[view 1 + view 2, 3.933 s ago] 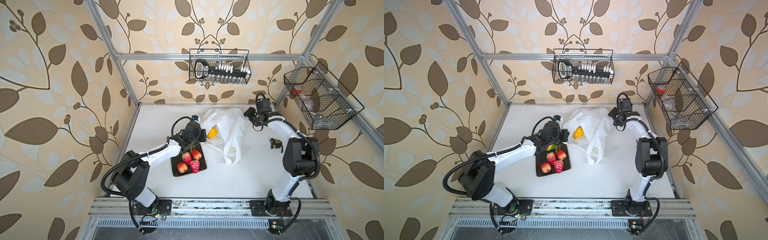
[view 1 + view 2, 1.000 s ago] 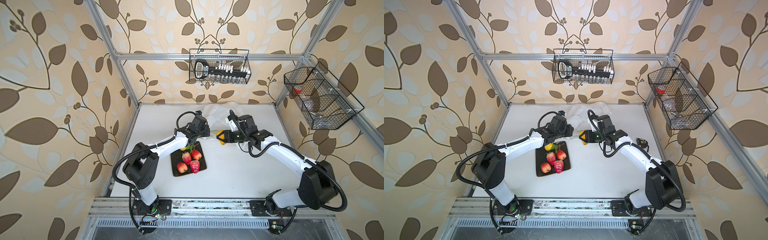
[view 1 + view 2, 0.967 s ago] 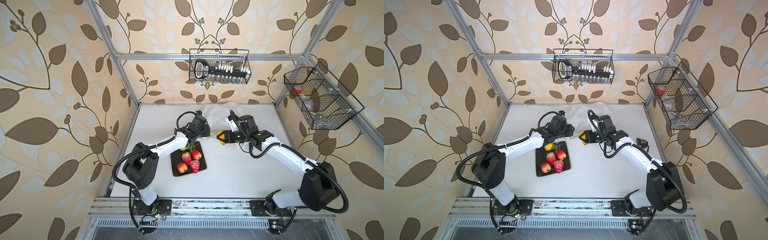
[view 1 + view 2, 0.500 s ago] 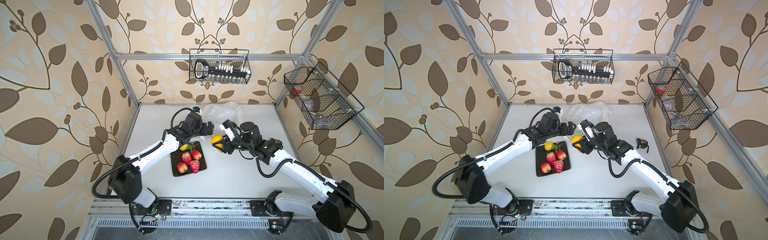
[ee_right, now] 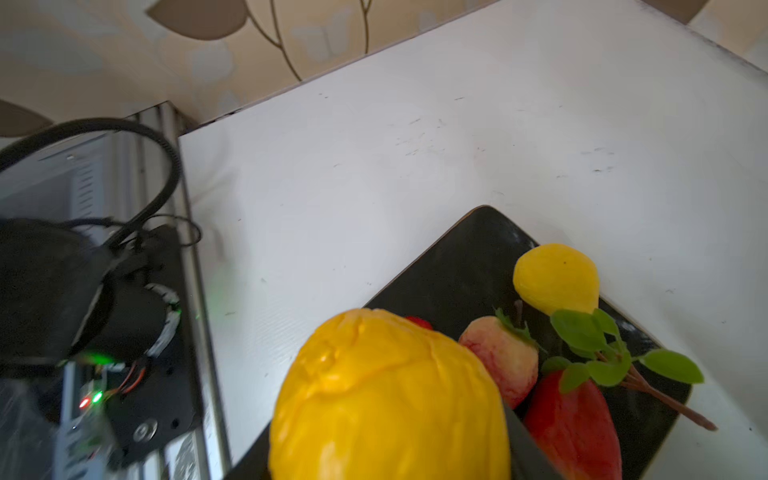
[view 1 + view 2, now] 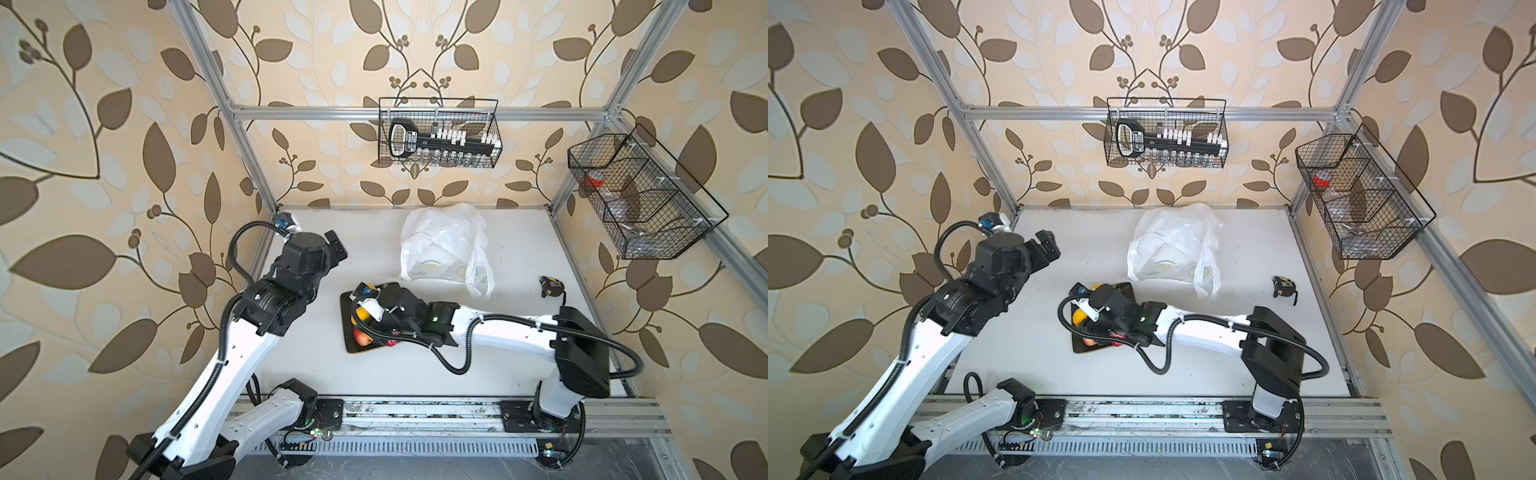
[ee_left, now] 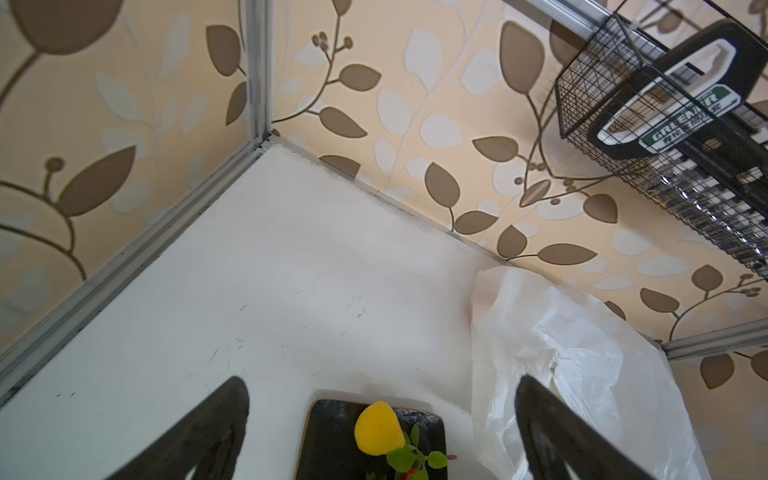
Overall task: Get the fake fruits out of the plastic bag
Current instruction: 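Carry the yellow lemon out and release it on the dark mat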
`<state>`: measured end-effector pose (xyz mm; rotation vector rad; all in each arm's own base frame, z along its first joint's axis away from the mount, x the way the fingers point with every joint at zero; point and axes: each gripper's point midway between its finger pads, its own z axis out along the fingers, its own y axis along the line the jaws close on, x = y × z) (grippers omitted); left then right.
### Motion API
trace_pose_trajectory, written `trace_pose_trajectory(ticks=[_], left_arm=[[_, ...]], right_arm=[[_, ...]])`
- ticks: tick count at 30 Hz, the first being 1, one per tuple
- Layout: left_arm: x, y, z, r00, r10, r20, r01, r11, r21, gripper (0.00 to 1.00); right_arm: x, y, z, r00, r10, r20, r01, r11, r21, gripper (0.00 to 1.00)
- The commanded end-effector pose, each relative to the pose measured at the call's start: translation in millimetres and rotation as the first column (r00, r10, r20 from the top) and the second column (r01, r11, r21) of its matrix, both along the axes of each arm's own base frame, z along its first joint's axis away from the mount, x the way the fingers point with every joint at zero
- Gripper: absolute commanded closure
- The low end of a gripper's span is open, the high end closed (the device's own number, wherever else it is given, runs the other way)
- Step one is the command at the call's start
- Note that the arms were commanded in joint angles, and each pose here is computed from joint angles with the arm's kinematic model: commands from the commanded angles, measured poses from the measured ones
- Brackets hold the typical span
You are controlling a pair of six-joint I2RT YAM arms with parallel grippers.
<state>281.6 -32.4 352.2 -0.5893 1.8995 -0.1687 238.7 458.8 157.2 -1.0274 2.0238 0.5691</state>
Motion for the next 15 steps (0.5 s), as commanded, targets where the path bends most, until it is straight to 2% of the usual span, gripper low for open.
trace_pose_trajectory(ticks=[1, 7, 15], left_arm=[[-29.3, 35.9, -4.5, 0.990, 0.143, -0.016, -0.142, 0.989, 0.046, 0.01], [-54.0, 48.7, -10.2, 0.987, 0.152, -0.044, -0.148, 0.986, 0.072, 0.01], [-63.8, 47.9, -23.4, 0.988, 0.127, -0.089, -0.122, 0.990, 0.065, 0.01]], right_arm=[[41.8, 2.5, 1.1, 0.966, -0.258, 0.031, 0.257, 0.966, 0.016, 0.71], [59.4, 25.4, -36.7, 0.935, -0.355, 0.007, 0.355, 0.934, -0.028, 0.66], [76.2, 40.2, -72.1, 0.906, -0.421, 0.044, 0.423, 0.902, -0.080, 0.60]])
